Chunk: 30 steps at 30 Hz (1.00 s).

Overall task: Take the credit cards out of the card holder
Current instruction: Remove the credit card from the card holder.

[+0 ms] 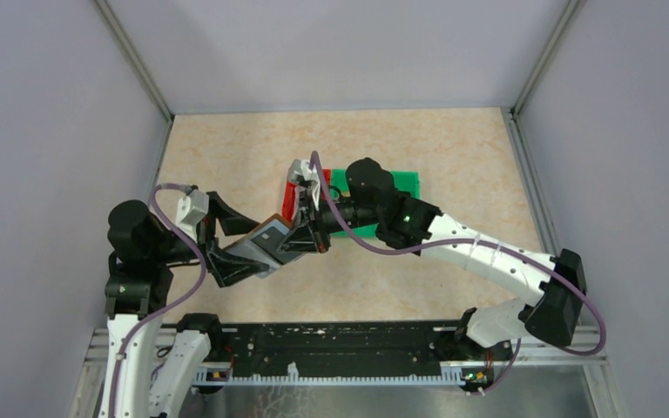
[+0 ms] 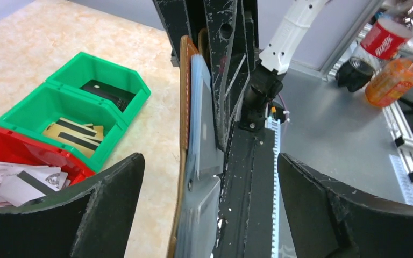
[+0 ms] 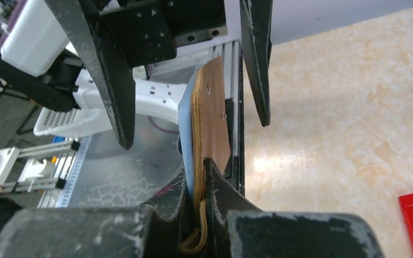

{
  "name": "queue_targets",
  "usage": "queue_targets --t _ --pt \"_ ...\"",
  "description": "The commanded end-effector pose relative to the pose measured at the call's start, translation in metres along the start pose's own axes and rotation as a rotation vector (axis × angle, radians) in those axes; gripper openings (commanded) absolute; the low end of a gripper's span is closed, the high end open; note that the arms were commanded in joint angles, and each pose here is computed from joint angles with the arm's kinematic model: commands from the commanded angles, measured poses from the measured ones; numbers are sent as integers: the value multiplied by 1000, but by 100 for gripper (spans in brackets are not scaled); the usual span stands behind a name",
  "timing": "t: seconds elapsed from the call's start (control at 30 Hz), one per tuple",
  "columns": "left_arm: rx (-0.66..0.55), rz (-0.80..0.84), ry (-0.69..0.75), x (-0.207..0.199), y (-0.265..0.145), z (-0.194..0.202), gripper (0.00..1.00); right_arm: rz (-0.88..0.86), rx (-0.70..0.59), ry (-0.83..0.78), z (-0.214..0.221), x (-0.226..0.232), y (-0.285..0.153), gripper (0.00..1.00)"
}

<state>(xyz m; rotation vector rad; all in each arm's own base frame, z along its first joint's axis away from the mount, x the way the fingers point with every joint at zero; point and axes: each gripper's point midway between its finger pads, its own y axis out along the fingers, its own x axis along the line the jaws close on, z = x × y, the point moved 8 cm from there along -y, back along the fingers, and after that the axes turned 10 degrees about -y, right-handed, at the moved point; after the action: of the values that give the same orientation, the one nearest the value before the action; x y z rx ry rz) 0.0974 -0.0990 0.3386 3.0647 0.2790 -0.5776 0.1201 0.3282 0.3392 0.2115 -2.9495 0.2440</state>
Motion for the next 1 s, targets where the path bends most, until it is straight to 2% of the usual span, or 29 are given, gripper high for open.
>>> queue_targets --t 0.0,0.13,0.3,0.5,0.67,0.97 --pt "-33 -71 26 -1 -1 -9 99 19 -235 -36 -44 8 -28 0" --pt "-57 -122 17 1 -1 -13 99 -4 -423 -30 -51 14 -51 0" --pt "-117 -187 -8 4 -1 -22 99 -60 -486 5 -45 20 -52 0" --pt "-135 -132 -88 -1 2 -26 97 -113 -581 26 -44 26 -55 0" --pt "-106 55 -148 -20 3 -30 94 -133 -628 55 -39 26 -55 0" --pt "-115 116 -226 -28 3 -30 73 -193 -700 110 -34 24 -48 0"
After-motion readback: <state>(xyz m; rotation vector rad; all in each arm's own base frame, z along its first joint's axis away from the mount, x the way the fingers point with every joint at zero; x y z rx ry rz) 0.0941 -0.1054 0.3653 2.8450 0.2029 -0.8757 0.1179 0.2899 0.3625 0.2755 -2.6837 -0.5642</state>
